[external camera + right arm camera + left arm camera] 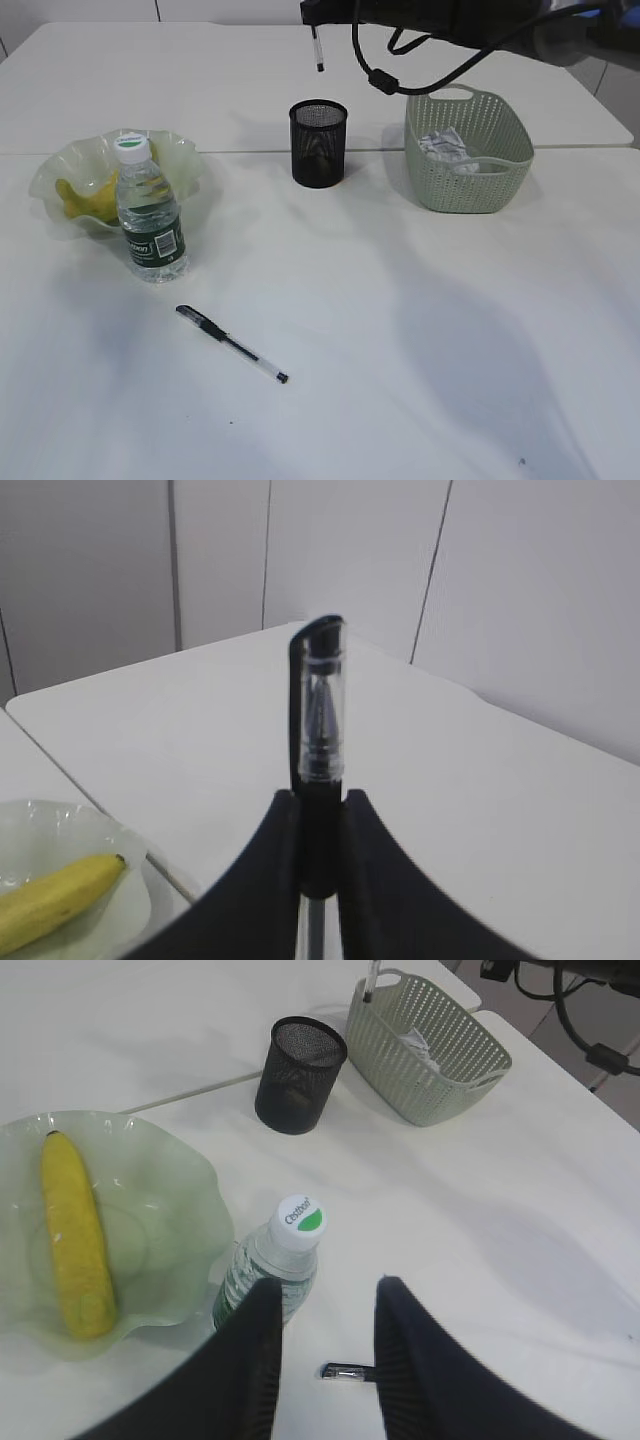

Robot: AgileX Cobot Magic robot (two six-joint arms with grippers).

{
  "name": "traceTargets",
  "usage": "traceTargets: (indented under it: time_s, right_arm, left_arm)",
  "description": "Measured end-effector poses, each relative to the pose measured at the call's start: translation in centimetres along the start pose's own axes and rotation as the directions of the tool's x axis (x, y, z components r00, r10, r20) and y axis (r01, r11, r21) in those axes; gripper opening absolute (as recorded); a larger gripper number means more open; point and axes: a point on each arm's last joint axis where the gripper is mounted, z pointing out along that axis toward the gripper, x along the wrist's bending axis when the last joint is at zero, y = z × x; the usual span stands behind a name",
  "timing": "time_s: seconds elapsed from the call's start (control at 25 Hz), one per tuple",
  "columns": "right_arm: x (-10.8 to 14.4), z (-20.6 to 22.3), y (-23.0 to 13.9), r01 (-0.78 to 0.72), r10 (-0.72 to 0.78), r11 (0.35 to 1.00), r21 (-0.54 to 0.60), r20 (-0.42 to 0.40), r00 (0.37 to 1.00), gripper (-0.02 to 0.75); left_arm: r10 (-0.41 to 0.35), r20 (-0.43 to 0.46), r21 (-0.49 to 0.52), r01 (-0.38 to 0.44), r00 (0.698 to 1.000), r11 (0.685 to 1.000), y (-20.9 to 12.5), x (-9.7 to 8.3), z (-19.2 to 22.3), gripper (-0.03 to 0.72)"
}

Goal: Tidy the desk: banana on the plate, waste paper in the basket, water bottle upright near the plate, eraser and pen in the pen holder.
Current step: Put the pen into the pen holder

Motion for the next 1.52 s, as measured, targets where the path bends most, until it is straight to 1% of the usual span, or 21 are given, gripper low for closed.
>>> traceTargets:
  time_s: [0.12, 0.4, 0.68, 1.04, 1.28, 1.52]
  right_arm:
    - [-0.3, 0.4, -1.1, -0.028, 0.028, 1.0, -0.014, 0.024, 0.999, 0.047]
    - [-0.3, 1.2, -3.7, -0.042, 0.041, 0.999, 0.024, 0.035, 0.999, 0.047]
    - [-0.4, 1.6, -4.8, -0.01, 0.008, 0.999, 0.045, 0.044, 0.999, 0.046]
    - [-0.8, 2.9, -6.1, 0.007, -0.008, 1.0, 0.024, 0.054, 0.998, 0.045]
    - [-1.4, 3.3, -6.0, 0.019, -0.02, 1.0, 0.009, 0.085, 0.996, 0.045]
    - [-2.2, 3.3, -7.4, 0.006, -0.009, 1.0, 0.028, 0.1, 0.995, 0.045]
  left_arm:
    - [0.0, 0.0, 0.0, 0.0, 1.0, 1.0, 0.0, 0.0, 0.0, 0.216]
    - [0.0, 0.0, 0.0, 0.0, 1.0, 1.0, 0.0, 0.0, 0.0, 0.216]
    - [0.0, 0.0, 0.0, 0.0, 1.0, 1.0, 0.0, 0.0, 0.0, 0.216]
    - [0.0, 0.0, 0.0, 0.0, 1.0, 1.0, 0.0, 0.0, 0.0, 0.216]
    - [0.0, 0.0, 0.0, 0.0, 1.0, 1.0, 0.0, 0.0, 0.0, 0.216]
    - [0.0, 0.0, 0.0, 0.0, 1.0, 1.0, 0.0, 0.0, 0.0, 0.216]
